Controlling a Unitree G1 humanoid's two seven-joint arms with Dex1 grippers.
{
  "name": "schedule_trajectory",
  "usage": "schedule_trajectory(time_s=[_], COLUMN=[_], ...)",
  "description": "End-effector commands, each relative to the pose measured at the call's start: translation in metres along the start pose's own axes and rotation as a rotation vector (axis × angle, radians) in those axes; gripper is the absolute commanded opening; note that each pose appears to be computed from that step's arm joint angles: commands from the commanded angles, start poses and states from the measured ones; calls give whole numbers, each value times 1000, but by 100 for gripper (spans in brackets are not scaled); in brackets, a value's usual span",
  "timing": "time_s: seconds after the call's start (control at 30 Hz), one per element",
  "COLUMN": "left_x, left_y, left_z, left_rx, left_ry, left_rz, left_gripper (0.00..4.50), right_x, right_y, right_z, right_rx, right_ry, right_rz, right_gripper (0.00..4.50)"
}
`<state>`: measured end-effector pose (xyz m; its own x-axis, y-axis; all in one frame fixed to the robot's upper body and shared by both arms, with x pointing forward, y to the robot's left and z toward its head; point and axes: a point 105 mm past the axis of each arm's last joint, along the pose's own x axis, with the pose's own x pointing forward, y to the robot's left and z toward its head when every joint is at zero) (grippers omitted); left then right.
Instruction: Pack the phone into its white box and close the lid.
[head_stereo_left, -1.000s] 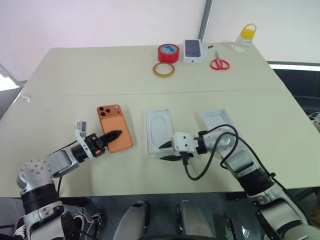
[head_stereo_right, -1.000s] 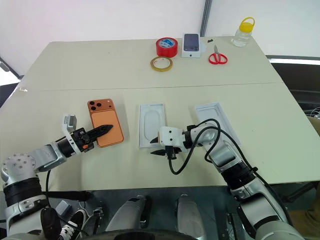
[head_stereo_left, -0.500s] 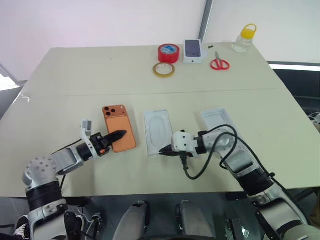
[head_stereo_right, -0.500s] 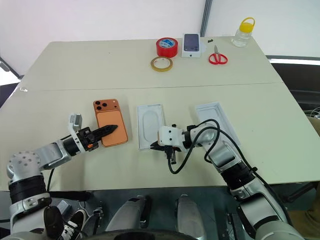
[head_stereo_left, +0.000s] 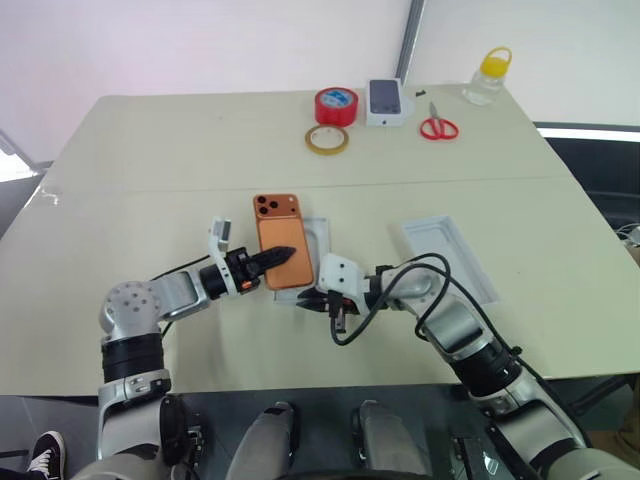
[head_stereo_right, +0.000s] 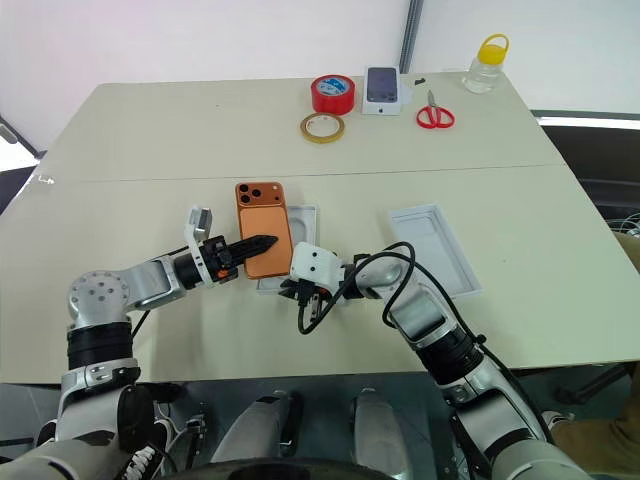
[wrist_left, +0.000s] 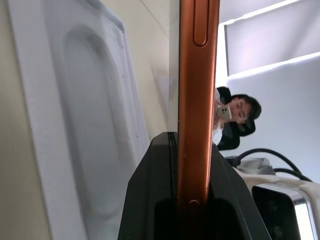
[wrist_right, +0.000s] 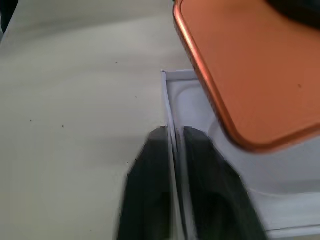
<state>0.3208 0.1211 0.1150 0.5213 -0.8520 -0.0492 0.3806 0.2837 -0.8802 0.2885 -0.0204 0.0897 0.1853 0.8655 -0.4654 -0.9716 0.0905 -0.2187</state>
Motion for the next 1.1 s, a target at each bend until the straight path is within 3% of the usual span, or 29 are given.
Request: schedule_trajectory(time_s=[0.03,0.1,0.17,0.3,0.53,0.63,0.83,1.1], left_x=[1,1,2,6,8,11,12,9], left_y=[-8,-7,-7,-5,2,5,4,2], left_z=[4,4,3,-1,-6,-8,-4,-7], left_rx=[38,39,56,44,46,42,91,217], left_ry=[11,15,26,50,93,102,117,194], left_rz=[-38,-45,-47,-55,-27,-23,-1,33], left_gripper=[24,24,24,24,24,135,416,416], right_x=[-13,-22,-37,-68,-90,-86,-80,-77], right_y=[-4,-4,-5,-31,-73,-70,-70,-74], right_z=[25,30,34,11,-11,-14,-14,-11], right_rx=[-78,-73,-76,-50,-56,-78,-74,-83], right_ry=[-75,-106,-134,-66,17,28,19,4], right_rz=[-14,-1,10,-101,-289,-275,-281,-291], right_gripper=[248,348,348,348,348,353,353,353])
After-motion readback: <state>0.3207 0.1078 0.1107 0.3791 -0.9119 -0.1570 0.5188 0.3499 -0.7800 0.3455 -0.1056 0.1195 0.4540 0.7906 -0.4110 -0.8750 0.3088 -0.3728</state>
